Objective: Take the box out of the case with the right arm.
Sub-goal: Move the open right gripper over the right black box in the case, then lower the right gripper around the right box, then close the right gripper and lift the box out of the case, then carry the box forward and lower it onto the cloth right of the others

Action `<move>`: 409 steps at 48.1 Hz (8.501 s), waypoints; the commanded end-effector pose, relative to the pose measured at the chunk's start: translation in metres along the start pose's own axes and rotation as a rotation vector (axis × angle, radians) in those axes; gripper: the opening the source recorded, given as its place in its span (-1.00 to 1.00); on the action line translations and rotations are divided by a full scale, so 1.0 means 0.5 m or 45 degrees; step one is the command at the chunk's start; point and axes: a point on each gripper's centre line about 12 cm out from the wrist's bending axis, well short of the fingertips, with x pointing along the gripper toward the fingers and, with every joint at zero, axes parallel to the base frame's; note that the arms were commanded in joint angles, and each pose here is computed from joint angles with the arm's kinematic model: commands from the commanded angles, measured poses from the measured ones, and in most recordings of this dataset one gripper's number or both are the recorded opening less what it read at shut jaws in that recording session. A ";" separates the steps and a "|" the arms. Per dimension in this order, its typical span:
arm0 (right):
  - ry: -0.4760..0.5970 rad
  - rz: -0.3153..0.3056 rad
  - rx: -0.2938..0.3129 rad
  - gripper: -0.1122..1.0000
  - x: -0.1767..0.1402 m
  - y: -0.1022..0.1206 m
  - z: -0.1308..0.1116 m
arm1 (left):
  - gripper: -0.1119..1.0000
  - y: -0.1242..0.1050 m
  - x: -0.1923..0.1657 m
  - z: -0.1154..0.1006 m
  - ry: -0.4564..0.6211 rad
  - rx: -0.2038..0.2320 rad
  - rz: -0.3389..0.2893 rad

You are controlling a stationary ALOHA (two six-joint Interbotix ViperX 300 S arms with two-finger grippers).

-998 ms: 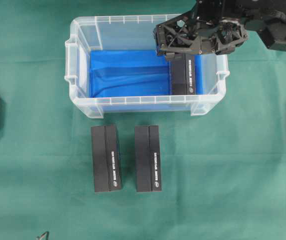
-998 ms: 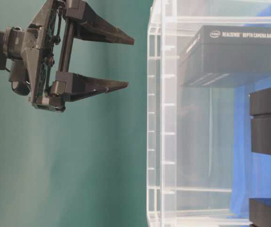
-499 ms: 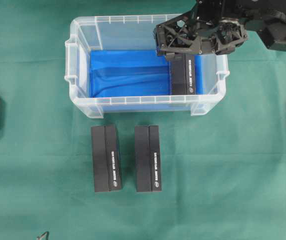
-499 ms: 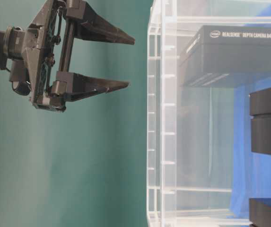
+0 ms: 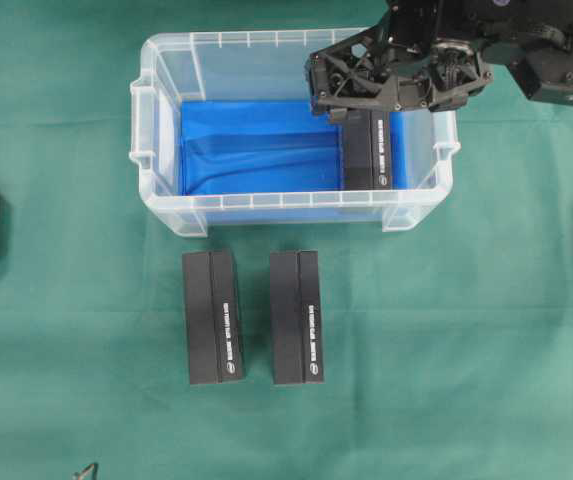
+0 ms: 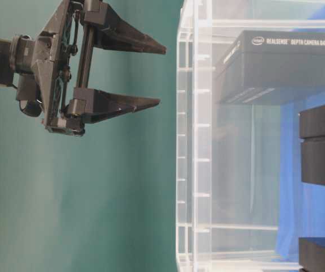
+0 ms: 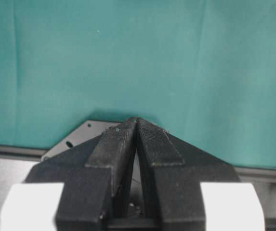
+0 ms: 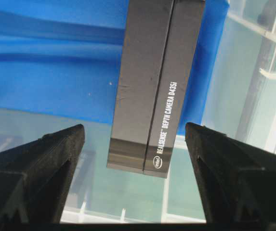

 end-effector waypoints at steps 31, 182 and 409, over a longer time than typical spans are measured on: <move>0.000 -0.015 -0.002 0.74 0.018 0.009 -0.001 | -0.79 -0.001 -0.010 0.008 -0.026 0.002 -0.001; 0.113 -0.050 0.158 0.36 0.168 0.000 -0.015 | -0.79 0.000 -0.009 0.007 -0.022 0.002 0.000; 0.077 -0.076 0.021 0.36 -0.267 0.031 -0.275 | -0.79 0.001 -0.018 0.000 -0.047 0.003 -0.005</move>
